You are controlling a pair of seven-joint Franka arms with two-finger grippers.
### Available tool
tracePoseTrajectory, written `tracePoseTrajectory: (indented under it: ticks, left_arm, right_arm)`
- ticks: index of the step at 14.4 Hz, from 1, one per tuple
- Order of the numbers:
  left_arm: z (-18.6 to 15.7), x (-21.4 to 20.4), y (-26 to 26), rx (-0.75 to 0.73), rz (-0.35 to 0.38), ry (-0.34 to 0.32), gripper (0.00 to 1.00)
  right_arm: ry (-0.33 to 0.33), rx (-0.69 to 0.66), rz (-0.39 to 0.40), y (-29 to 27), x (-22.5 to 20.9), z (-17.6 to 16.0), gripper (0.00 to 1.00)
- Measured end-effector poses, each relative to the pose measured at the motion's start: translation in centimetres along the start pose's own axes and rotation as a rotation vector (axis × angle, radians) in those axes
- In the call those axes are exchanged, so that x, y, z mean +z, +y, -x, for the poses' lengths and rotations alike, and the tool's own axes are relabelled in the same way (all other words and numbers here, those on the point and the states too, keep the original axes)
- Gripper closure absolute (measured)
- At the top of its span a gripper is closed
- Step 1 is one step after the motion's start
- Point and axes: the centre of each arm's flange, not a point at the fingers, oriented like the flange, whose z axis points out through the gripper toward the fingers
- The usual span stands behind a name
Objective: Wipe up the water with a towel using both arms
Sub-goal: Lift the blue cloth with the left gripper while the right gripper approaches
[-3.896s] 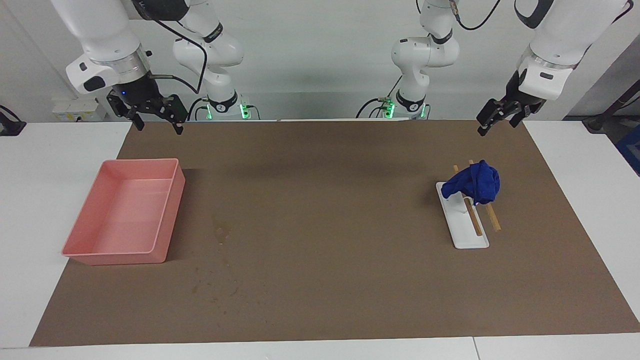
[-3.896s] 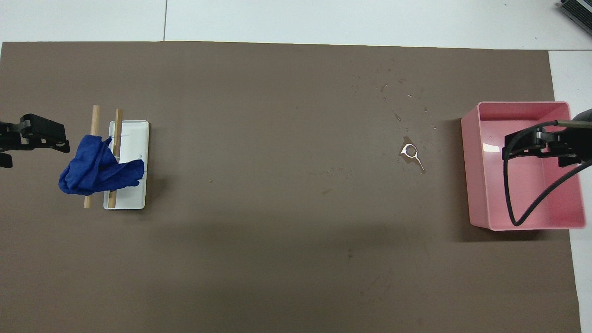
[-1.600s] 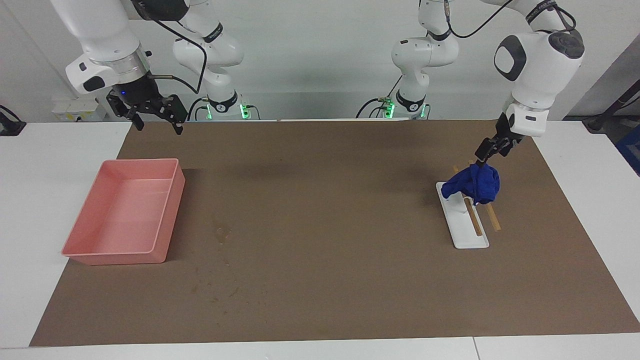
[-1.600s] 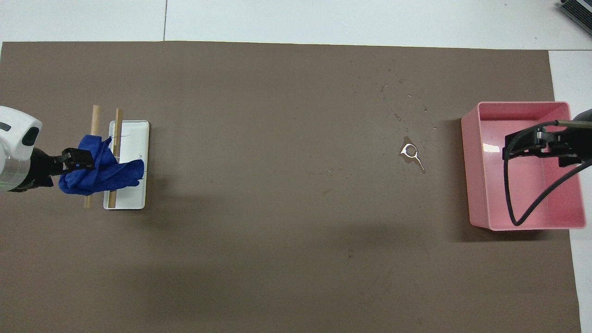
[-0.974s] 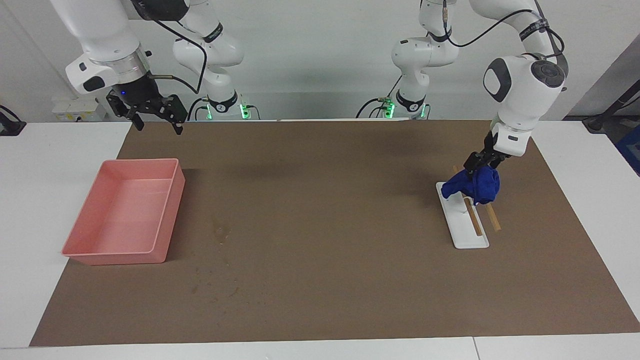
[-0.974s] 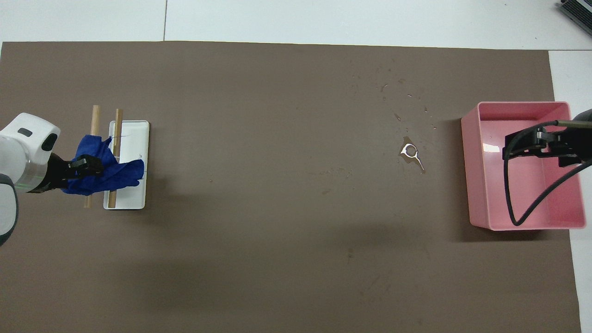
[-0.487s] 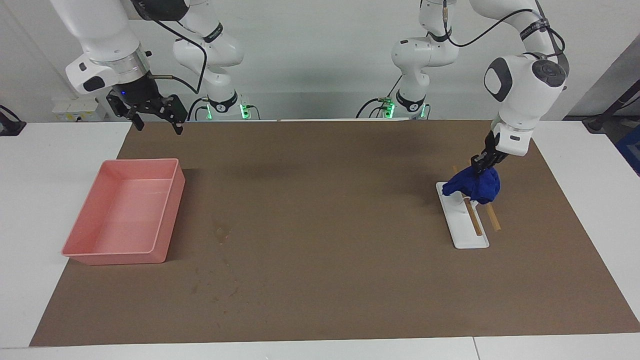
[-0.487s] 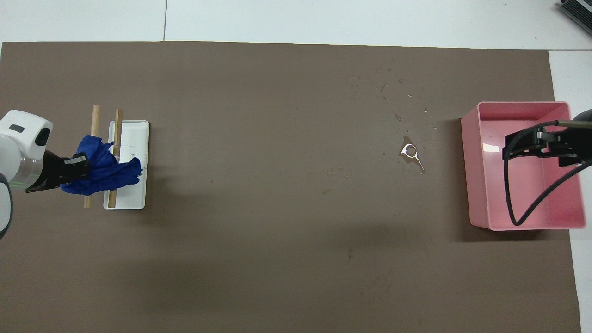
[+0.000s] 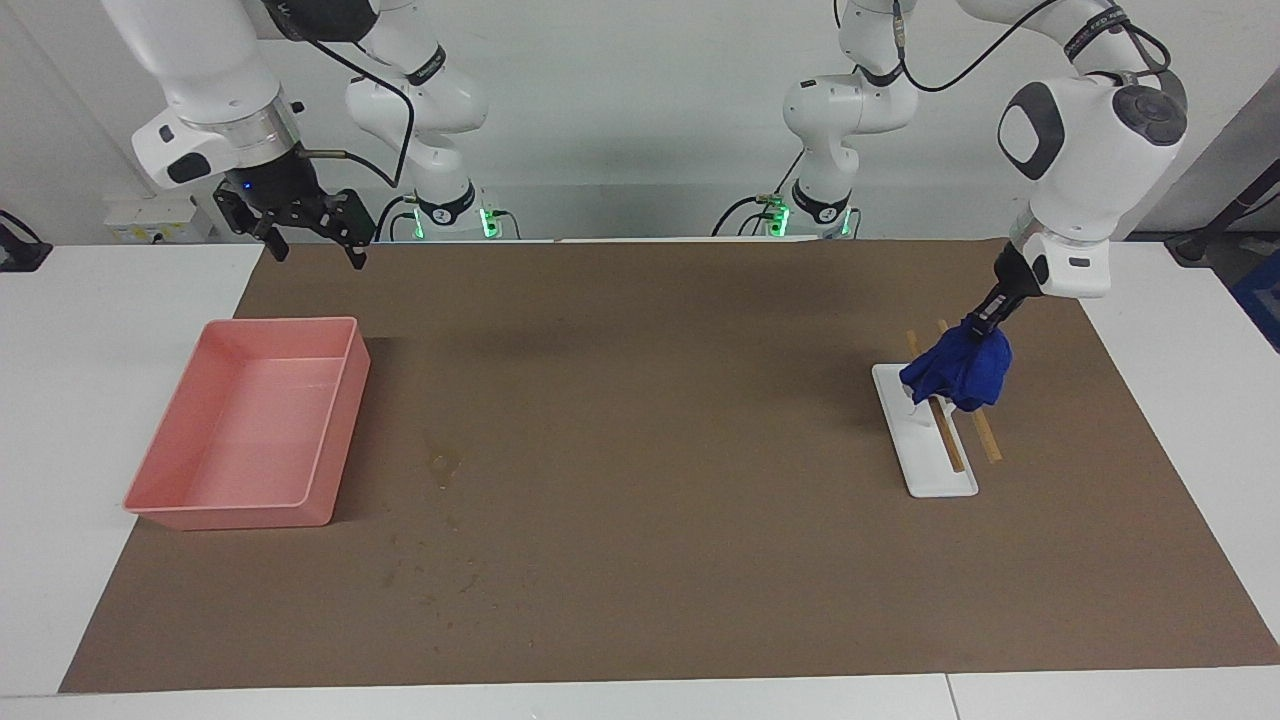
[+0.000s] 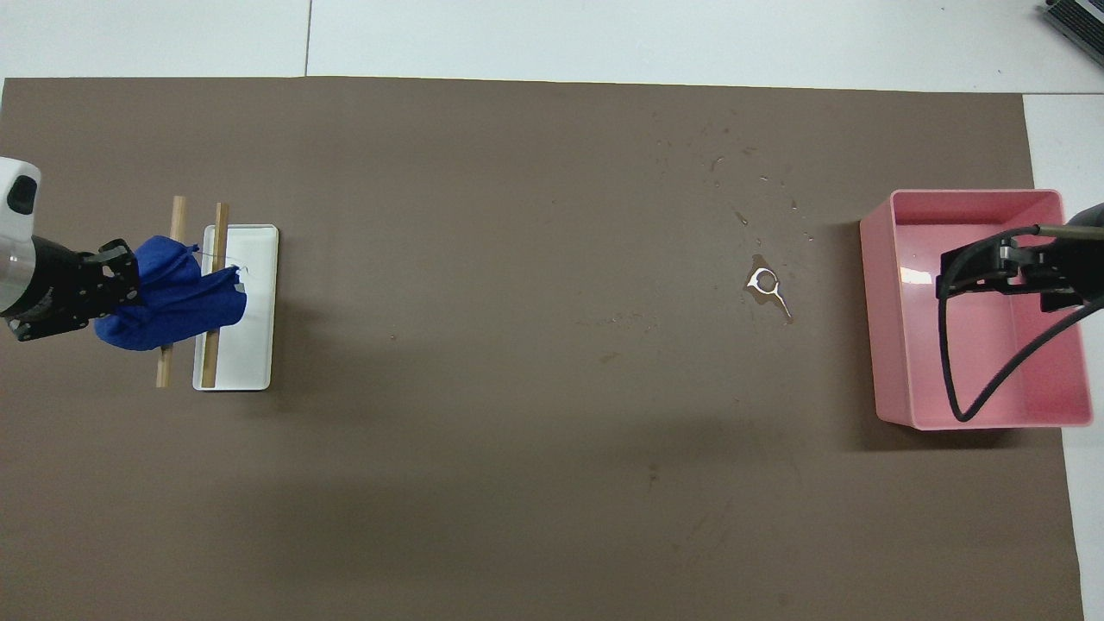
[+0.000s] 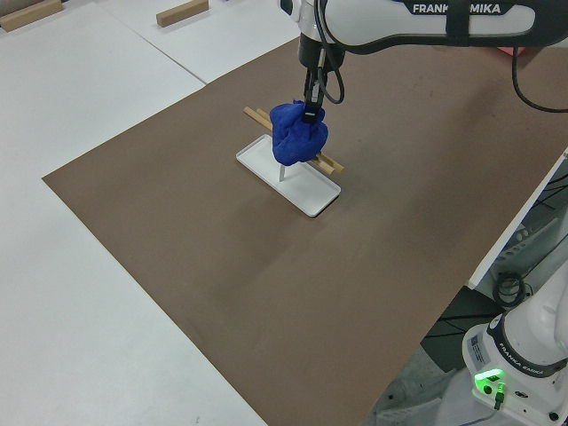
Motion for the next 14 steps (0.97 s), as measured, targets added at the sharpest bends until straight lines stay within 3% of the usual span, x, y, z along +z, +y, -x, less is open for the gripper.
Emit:
tracePoseTrajectory:
  ticks: [5,10,14]
  left_arm:
    - [1.5,-5.1,2.6,-0.175,0.090,-0.038,0.88]
    - [7.1,-7.6,9.0,-0.388,0.148,-0.079,0.88]
    - [13.2,-8.2,14.0,-0.532,0.146,-0.103,0.88]
  right_arm:
    - [0.001,-0.013,-0.010,-1.1,0.0,0.2,0.00]
    - [0.013,0.090,-0.136,-4.1,-0.6,0.3,0.00]
    - [-0.012,0.306,-0.297,-10.1,-1.4,1.3,0.00]
